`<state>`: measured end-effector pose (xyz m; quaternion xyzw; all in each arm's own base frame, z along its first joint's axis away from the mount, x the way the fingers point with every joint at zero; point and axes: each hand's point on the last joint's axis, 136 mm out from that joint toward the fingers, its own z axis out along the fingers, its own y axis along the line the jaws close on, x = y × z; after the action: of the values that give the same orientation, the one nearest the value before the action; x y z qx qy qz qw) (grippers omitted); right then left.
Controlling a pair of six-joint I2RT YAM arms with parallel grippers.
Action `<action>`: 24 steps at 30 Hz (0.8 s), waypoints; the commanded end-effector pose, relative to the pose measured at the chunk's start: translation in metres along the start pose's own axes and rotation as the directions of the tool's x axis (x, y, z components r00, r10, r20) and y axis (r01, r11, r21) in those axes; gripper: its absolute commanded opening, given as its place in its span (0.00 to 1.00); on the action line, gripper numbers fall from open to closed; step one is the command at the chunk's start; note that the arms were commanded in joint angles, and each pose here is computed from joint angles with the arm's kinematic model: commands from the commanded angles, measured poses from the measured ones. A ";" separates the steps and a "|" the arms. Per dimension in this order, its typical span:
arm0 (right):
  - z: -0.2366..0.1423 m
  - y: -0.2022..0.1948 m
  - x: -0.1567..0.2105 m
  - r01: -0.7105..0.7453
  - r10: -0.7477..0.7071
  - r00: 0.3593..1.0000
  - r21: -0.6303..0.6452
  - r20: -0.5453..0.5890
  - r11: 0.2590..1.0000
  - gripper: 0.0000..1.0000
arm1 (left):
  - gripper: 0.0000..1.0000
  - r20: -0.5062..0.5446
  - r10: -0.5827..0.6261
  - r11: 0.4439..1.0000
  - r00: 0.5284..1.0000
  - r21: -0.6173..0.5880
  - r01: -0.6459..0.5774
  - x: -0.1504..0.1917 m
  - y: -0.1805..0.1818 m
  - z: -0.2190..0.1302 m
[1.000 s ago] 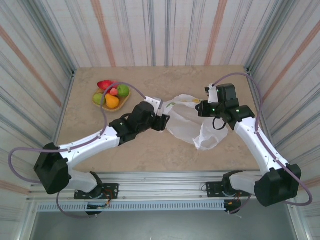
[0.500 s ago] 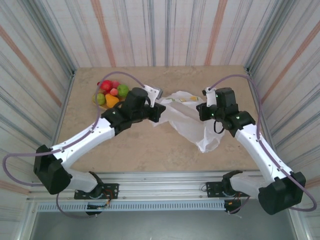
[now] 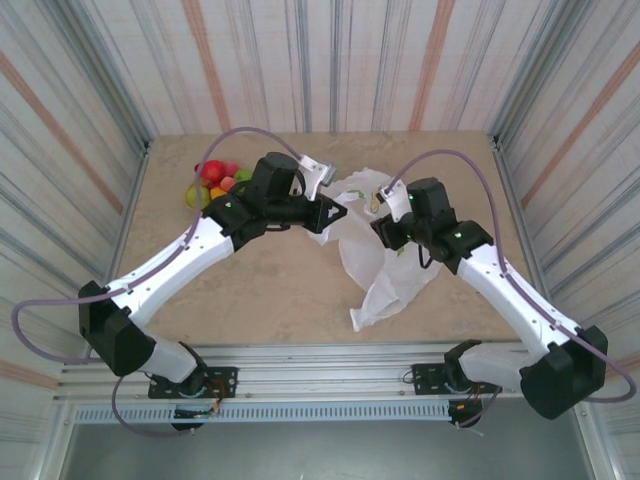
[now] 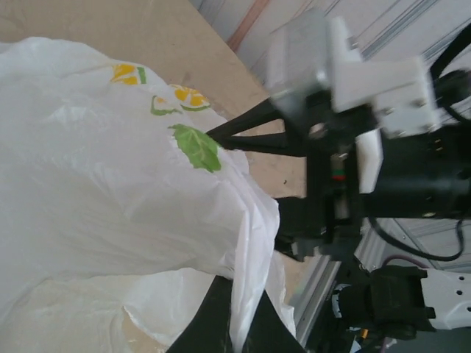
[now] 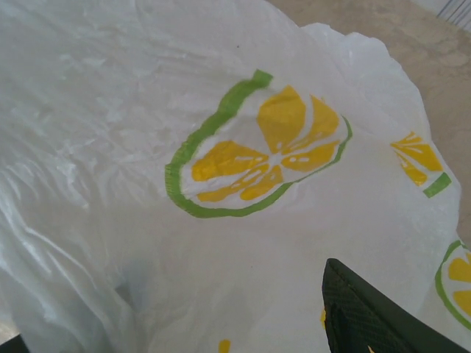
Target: Place the fruits into the plastic bag
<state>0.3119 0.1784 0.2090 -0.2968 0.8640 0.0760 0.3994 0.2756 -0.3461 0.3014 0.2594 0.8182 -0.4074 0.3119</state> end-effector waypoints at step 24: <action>0.019 0.020 0.026 -0.196 0.193 0.981 0.261 0.037 0.945 0.83 | 0.00 0.071 -0.307 0.952 0.949 0.046 0.304 -0.021 0.016 -0.006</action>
<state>0.2903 0.1995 0.1690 -0.1932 0.8941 0.0343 0.4025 0.2982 -0.3369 0.3108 0.1286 0.8322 -0.4621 0.2782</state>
